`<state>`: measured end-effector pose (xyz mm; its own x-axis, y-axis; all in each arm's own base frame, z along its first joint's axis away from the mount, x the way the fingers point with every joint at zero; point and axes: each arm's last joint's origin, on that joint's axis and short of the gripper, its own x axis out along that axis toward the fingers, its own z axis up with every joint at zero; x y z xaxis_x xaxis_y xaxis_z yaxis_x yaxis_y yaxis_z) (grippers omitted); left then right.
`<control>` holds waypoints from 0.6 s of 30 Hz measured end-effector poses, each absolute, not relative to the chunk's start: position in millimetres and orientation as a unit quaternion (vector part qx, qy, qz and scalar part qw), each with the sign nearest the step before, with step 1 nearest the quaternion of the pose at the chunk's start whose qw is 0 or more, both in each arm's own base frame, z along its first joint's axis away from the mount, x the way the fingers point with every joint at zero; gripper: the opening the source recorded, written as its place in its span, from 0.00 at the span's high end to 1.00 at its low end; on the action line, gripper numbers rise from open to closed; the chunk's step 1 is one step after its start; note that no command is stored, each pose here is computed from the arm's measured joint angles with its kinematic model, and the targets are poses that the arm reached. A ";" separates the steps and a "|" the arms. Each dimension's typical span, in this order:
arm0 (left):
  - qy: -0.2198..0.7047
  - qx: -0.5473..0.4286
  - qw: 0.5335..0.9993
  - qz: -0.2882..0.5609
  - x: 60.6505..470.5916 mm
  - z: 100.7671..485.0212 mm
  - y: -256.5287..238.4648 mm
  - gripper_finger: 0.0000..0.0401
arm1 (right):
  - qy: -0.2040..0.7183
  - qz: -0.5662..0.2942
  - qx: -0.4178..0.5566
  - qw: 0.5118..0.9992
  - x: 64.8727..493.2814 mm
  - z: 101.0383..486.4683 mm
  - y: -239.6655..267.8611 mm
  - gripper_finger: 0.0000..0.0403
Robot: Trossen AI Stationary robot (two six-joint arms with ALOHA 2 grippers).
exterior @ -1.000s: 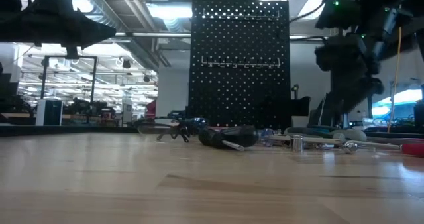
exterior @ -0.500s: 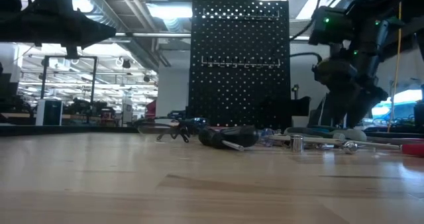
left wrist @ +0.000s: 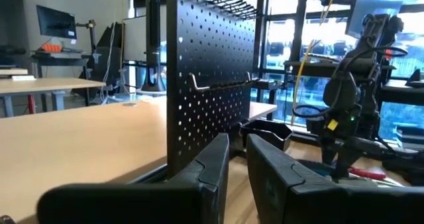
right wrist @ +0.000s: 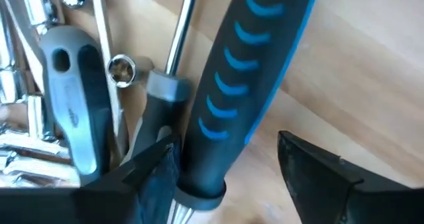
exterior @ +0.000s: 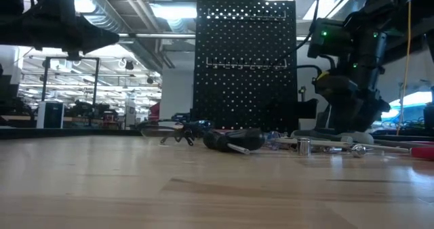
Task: Hang tools onto peg board
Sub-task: Hang the blue screwdriver on the peg board
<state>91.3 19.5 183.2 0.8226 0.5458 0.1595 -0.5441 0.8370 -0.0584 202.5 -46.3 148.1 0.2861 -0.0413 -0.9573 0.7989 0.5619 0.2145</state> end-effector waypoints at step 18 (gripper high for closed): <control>-0.087 -0.012 0.954 0.286 91.2 183.1 19.5 0.89 | 0.504 -0.305 0.353 0.726 202.0 144.0 -47.3 0.63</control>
